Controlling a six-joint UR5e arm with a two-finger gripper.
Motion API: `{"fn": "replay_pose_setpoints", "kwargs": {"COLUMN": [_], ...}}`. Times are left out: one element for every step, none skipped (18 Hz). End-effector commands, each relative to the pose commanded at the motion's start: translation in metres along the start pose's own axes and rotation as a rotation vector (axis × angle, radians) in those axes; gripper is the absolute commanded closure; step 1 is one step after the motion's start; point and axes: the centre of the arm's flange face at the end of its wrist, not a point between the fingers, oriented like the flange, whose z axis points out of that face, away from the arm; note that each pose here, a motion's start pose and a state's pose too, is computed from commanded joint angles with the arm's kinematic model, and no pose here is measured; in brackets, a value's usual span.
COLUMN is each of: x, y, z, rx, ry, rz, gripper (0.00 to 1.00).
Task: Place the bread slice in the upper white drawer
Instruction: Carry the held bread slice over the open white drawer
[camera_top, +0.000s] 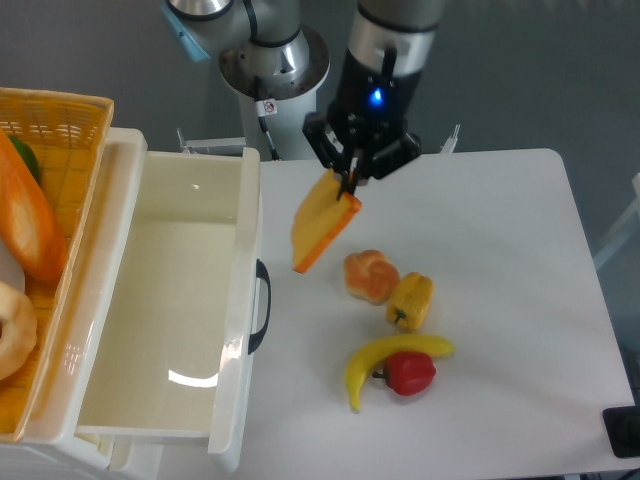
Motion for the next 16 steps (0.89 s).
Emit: {"fn": "replay_pose_setpoints", "kwargs": {"x": [0.006,0.012,0.018,0.026,0.033,0.035,0.037,0.041,0.045,0.051,0.056,0.055,0.054,0.055,0.059,0.06], "y": [0.002,0.004,0.006,0.009,0.01,0.011,0.01,0.008,0.006,0.005,0.006,0.004,0.005,0.006,0.008,0.009], "z": [-0.011,-0.02,-0.026,-0.026,-0.03,-0.03,-0.027,-0.023,-0.017,-0.011,-0.005,0.004,0.007,0.012,0.019,0.022], "rx": [0.029,0.047,0.055,0.056,0.062,0.061,0.06,0.055,0.054,0.049,0.037,0.021,0.015,0.006,-0.007,-0.013], "ry": [0.01,0.013,0.01,0.013,0.012,0.012,0.016,0.023,0.027,0.034,0.041,0.045,0.048,0.054,0.063,0.066], "rz": [-0.023,-0.031,-0.034,-0.031,-0.022,-0.025,-0.028,-0.029,-0.023,-0.015,-0.011,-0.009,-0.012,-0.013,-0.011,-0.013], "gripper": [1.0,1.0,1.0,1.0,1.0,1.0,1.0,1.0,1.0,1.0,1.0,1.0,1.0,1.0,1.0,1.0]}}
